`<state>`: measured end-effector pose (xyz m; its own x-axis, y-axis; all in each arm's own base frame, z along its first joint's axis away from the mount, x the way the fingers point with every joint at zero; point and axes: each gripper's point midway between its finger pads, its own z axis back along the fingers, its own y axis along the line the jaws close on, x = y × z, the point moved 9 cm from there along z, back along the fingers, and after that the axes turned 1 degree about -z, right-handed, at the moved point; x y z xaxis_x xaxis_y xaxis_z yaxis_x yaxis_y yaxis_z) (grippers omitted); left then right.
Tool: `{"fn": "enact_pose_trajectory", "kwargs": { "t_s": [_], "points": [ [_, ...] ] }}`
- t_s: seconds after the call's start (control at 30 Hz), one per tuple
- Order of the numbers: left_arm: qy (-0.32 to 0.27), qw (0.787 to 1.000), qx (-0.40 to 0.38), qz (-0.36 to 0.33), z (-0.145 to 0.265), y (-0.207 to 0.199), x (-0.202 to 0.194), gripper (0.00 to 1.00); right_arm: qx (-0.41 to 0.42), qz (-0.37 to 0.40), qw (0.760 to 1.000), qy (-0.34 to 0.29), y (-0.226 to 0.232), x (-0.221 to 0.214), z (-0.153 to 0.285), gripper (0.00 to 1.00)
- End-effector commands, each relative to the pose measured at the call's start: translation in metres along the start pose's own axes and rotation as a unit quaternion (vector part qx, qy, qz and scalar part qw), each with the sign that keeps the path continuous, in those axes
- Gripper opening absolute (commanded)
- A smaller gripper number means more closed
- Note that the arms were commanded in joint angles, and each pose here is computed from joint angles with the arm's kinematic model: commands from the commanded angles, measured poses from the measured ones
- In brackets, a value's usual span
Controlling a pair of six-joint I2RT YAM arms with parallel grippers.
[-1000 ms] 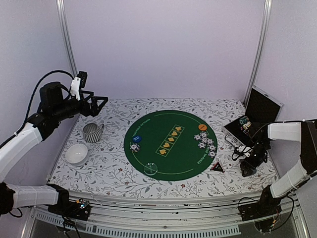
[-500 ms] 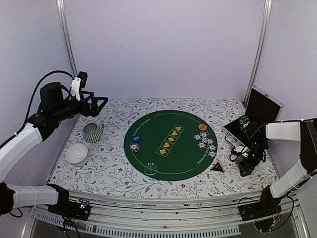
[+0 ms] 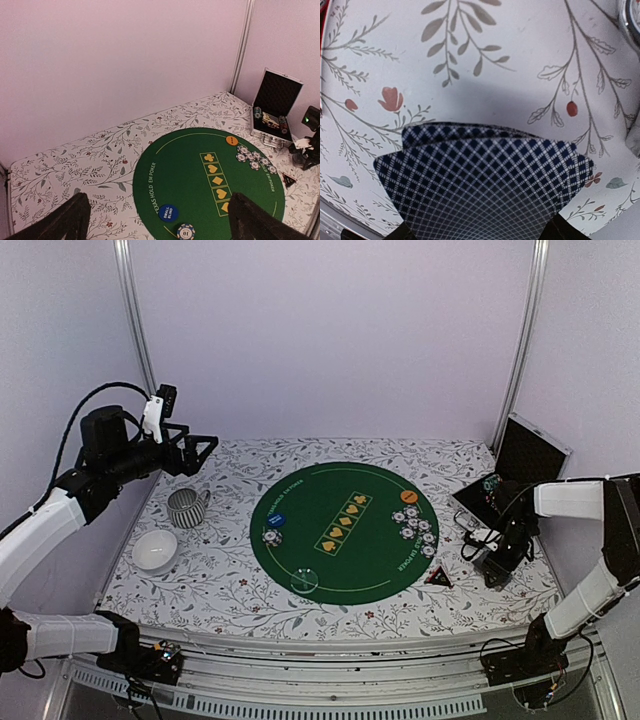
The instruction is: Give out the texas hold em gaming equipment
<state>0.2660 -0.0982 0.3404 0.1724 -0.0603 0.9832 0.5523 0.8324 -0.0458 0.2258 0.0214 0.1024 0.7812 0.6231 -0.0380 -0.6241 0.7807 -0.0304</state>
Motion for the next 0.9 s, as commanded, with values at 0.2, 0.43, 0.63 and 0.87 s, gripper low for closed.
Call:
{"fn": "enact_pose_trajectory", "kwargs": {
  "t_s": [0.2,0.43,0.63,0.87],
  "points": [
    [-0.007,1.000,0.006,-0.013,0.002,0.001,-0.001,0.98,0.008,0.046,0.998,-0.046,0.014,0.005,0.007,0.36],
    [-0.006,1.000,-0.008,-0.009,-0.003,0.001,-0.004,0.95,-0.036,0.123,0.988,-0.083,0.031,0.024,0.033,0.14],
    [-0.010,0.994,-0.099,0.056,-0.008,-0.020,-0.012,0.80,-0.066,0.200,0.969,-0.127,0.053,0.055,0.070,0.10],
    [-0.009,0.965,-0.203,0.164,-0.012,-0.091,-0.052,0.71,-0.081,0.347,0.907,-0.223,0.125,0.124,0.124,0.09]
  ]
}}
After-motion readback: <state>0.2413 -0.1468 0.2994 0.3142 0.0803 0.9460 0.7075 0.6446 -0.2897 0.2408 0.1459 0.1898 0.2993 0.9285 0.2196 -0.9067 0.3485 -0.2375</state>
